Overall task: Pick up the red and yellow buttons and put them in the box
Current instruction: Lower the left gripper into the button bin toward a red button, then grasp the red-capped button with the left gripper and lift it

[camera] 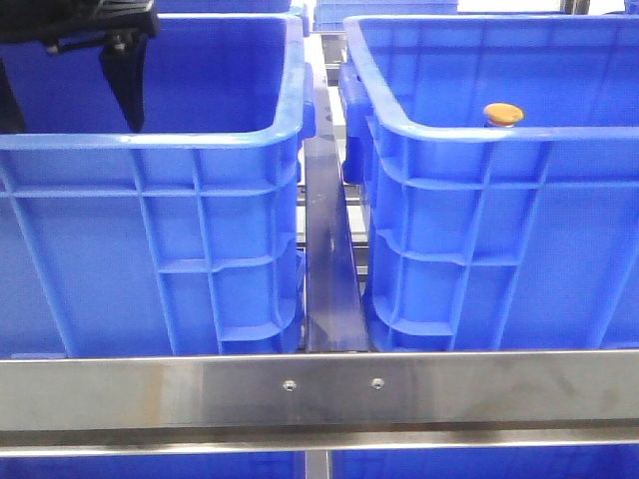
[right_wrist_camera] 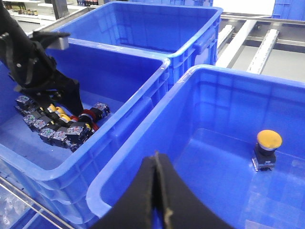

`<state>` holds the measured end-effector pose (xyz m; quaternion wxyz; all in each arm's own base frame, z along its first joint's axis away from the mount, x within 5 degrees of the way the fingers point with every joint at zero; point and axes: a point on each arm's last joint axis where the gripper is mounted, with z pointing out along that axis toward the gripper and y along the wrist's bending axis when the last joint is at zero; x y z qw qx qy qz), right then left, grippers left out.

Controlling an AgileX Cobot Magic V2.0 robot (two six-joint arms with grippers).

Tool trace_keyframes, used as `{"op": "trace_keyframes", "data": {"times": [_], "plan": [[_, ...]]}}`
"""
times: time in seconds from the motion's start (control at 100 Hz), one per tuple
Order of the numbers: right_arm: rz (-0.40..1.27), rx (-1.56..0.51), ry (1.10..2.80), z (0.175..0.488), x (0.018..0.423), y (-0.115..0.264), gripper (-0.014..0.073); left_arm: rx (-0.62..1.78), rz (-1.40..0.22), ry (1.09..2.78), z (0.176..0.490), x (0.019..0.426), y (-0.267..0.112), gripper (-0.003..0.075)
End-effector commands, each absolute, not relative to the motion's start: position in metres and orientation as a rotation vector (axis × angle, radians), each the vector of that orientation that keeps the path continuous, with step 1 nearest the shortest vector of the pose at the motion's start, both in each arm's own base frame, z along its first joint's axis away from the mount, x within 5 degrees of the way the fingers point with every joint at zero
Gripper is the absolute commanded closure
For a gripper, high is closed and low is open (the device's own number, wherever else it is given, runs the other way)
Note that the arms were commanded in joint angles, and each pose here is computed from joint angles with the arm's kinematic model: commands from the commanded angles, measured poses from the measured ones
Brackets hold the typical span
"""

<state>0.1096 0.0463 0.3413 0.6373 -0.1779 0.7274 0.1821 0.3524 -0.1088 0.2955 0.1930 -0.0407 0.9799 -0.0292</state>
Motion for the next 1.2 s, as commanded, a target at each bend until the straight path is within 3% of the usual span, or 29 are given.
{"op": "trace_keyframes", "data": {"times": [0.0,0.38,0.56,0.63,0.82,0.89,1.03,1.19], "plan": [[0.424,-0.362,1.619,0.352,0.11,0.045,0.0659,-0.121,-0.215,2.713,0.309,0.355,-0.11,0.0082],[0.424,-0.362,1.619,0.352,0.11,0.045,0.0659,-0.146,-0.192,2.799,0.266,0.377,-0.111,0.0082],[0.424,-0.362,1.619,0.352,0.11,0.045,0.0659,-0.146,-0.196,2.788,0.26,0.381,-0.113,0.0101],[0.424,-0.362,1.619,0.352,0.11,0.045,0.0659,-0.146,-0.201,2.777,0.261,0.382,-0.113,0.0174],[0.424,-0.362,1.619,0.352,0.11,0.045,0.0659,-0.139,-0.198,2.775,0.261,0.382,-0.113,0.053],[0.424,-0.362,1.619,0.352,0.11,0.045,0.0659,-0.132,-0.198,2.773,0.261,0.382,-0.113,0.0619],[0.424,-0.362,1.619,0.352,0.11,0.045,0.0659,-0.037,-0.219,2.781,0.269,0.377,-0.114,0.0701],[0.424,-0.362,1.619,0.352,0.11,0.045,0.0659,0.21,-0.219,2.698,0.299,0.36,-0.122,0.0712]]}}
